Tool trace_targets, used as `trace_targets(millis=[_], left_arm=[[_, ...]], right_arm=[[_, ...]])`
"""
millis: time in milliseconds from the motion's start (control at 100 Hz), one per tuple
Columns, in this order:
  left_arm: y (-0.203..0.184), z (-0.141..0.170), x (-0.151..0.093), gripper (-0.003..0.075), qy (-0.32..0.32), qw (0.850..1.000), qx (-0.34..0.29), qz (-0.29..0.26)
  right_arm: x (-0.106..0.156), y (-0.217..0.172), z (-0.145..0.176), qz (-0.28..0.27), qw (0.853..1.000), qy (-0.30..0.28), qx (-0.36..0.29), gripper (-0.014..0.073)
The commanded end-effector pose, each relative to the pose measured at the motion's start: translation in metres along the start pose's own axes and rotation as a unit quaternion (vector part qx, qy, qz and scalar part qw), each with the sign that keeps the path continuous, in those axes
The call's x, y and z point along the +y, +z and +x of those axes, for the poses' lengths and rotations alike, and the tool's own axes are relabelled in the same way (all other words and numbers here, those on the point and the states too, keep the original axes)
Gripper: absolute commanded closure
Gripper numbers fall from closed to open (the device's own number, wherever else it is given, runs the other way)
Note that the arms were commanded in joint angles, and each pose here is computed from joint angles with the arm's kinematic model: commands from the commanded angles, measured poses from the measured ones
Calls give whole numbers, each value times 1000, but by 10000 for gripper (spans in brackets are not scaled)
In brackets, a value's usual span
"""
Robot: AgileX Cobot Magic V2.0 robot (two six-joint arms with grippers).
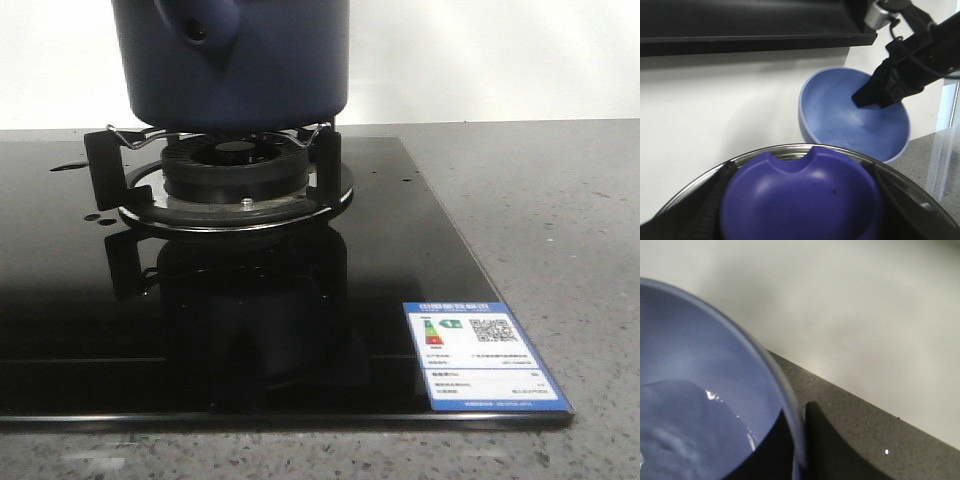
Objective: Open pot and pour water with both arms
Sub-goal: 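Tilt the bowl with the right gripper, pouring water into the saucepan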
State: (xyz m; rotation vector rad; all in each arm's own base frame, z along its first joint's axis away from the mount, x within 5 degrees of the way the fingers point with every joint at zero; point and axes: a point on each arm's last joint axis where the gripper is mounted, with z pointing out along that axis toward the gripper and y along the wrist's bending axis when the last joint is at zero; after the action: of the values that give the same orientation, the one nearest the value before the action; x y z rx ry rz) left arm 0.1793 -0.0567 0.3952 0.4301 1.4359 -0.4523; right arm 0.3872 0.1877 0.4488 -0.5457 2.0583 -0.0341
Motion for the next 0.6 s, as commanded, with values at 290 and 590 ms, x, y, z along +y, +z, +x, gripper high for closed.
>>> trace_targets(millis=[290, 590], left_arm=[[-3, -19, -6, 480, -35, 998, -45, 13], [-3, -19, -8, 480, -36, 998, -44, 14]], right_arm=[[10, -12, -22, 87, 990, -76, -83, 644], [15, -16, -25, 111, 984, -105, -88, 644]])
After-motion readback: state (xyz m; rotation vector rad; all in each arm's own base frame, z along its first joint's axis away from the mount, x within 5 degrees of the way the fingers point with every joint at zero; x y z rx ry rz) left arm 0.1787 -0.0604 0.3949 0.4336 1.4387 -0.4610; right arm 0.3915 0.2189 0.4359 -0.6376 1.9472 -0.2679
